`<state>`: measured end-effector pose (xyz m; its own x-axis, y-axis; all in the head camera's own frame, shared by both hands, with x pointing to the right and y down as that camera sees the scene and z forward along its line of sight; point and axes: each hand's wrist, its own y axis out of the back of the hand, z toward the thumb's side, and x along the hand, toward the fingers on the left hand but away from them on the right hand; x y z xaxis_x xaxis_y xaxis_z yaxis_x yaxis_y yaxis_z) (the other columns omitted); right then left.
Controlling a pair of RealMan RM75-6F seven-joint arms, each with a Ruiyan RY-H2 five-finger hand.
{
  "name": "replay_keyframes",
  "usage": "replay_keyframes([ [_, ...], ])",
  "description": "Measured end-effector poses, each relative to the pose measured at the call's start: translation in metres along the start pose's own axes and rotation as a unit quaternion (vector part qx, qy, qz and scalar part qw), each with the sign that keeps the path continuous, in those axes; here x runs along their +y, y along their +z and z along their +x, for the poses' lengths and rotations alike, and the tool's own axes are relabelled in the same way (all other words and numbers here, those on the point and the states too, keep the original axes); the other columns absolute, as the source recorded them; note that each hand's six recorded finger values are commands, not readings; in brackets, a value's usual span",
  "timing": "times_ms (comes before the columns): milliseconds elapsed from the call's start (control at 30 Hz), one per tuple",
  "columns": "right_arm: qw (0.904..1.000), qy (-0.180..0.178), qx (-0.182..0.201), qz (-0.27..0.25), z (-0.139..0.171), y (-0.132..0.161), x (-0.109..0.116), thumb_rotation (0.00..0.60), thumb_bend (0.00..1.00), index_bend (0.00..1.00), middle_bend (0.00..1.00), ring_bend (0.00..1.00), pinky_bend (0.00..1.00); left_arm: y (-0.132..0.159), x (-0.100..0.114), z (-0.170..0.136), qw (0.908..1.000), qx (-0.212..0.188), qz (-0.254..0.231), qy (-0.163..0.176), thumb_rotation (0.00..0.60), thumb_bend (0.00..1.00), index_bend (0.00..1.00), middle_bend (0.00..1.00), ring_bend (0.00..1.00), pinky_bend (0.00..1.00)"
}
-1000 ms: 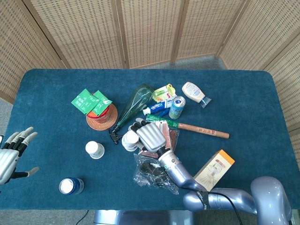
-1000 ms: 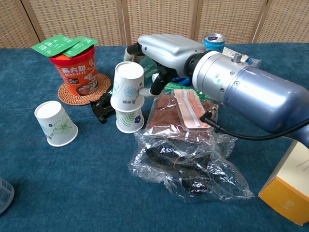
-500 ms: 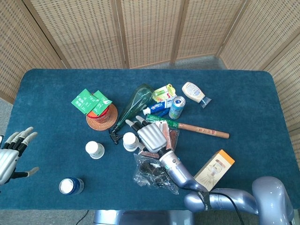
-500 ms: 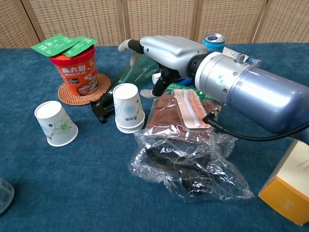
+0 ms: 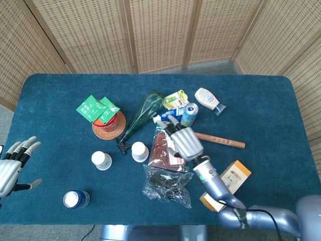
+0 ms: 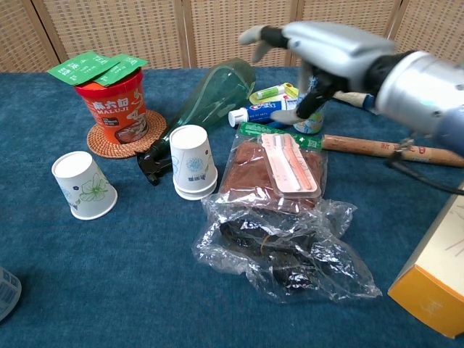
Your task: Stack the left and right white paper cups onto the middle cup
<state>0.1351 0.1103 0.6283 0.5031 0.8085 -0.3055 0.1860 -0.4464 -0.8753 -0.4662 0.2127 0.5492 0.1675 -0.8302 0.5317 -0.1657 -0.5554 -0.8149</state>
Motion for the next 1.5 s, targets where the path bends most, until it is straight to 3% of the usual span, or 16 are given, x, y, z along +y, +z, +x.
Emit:
replay_keyframes([
  [467, 0.9980, -0.054, -0.022, -0.025, 0.060, -0.083, 0.039, 0.600, 0.28, 0.10, 0.20, 0.07, 0.43, 0.007, -0.020, 0.008, 0.9996, 0.004, 0.024, -0.012, 0.600, 0.21, 0.04, 0.00, 0.00, 0.06],
  [633, 0.9966, -0.061, -0.052, -0.019, 0.093, -0.128, 0.045, 0.600, 0.26, 0.11, 0.20, 0.07, 0.41, 0.018, -0.026, 0.020, 0.9994, -0.009, 0.031, -0.016, 0.600, 0.21, 0.04, 0.00, 0.00, 0.06],
  [933, 0.9908, -0.072, -0.109, -0.036, 0.158, -0.185, 0.048, 0.600, 0.26, 0.13, 0.20, 0.07, 0.41, 0.046, -0.036, 0.037, 0.9979, -0.028, 0.052, -0.025, 0.600, 0.21, 0.04, 0.00, 0.00, 0.08],
  [1300, 0.9867, -0.100, -0.126, -0.026, 0.210, -0.206, 0.059, 0.600, 0.25, 0.18, 0.22, 0.07, 0.42, 0.071, -0.059, 0.061, 0.9953, -0.014, 0.075, -0.060, 0.600, 0.21, 0.04, 0.00, 0.00, 0.10],
  [1500, 0.9839, -0.110, -0.137, -0.033, 0.220, -0.211, 0.061, 0.600, 0.25, 0.18, 0.22, 0.07, 0.42, 0.090, -0.072, 0.076, 0.9940, -0.019, 0.081, -0.070, 0.600, 0.21, 0.05, 0.00, 0.00, 0.14],
])
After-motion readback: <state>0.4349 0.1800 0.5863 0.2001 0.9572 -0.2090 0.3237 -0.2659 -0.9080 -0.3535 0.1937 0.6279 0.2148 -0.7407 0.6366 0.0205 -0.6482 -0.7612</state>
